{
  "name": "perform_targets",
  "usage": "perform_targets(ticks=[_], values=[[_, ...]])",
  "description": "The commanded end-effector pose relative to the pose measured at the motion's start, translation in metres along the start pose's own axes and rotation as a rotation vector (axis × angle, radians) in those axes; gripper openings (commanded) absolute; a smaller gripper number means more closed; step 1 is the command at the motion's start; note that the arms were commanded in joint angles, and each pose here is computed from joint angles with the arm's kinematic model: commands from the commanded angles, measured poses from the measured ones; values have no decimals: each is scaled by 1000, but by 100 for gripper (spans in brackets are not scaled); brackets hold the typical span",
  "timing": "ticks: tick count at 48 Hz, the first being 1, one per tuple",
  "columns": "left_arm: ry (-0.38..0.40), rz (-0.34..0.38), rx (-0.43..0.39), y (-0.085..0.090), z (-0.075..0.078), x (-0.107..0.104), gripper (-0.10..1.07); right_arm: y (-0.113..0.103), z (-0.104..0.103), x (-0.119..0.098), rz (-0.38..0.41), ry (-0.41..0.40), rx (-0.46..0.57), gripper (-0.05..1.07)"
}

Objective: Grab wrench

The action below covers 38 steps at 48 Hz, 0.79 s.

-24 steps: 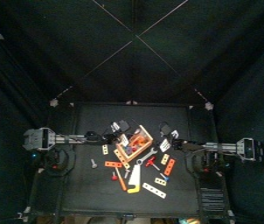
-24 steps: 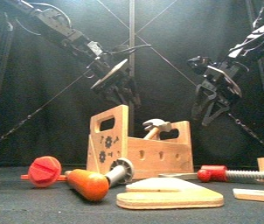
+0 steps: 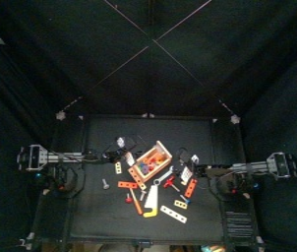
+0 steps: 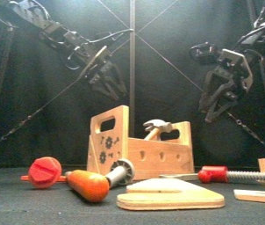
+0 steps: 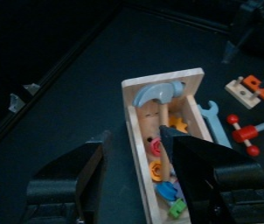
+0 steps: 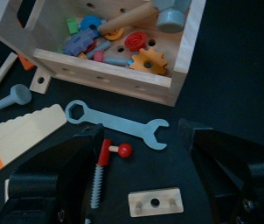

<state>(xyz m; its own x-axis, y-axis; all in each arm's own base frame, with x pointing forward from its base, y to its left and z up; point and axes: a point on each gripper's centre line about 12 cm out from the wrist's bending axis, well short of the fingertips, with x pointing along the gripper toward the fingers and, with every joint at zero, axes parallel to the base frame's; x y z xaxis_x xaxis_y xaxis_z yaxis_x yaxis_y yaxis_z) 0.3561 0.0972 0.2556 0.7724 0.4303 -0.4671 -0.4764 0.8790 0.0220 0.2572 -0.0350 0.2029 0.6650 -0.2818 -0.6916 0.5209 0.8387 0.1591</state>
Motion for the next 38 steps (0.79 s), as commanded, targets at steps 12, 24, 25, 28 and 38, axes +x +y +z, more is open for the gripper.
perform_targets(ticks=[12,24,25,28,38], values=[[-103,-57,-52,14,8,-49,86,5,12,-1,14,-23,14,99],[-132,-91,-5,18,-5,-70,86,7,15,3,10,-20,8,99],[-133,-95,1,18,-6,-71,86,8,15,3,10,-20,8,99],[-145,-110,25,18,-9,-76,86,9,14,5,8,-13,11,99],[-153,-205,90,10,-26,-89,86,17,10,15,16,14,-25,99]])
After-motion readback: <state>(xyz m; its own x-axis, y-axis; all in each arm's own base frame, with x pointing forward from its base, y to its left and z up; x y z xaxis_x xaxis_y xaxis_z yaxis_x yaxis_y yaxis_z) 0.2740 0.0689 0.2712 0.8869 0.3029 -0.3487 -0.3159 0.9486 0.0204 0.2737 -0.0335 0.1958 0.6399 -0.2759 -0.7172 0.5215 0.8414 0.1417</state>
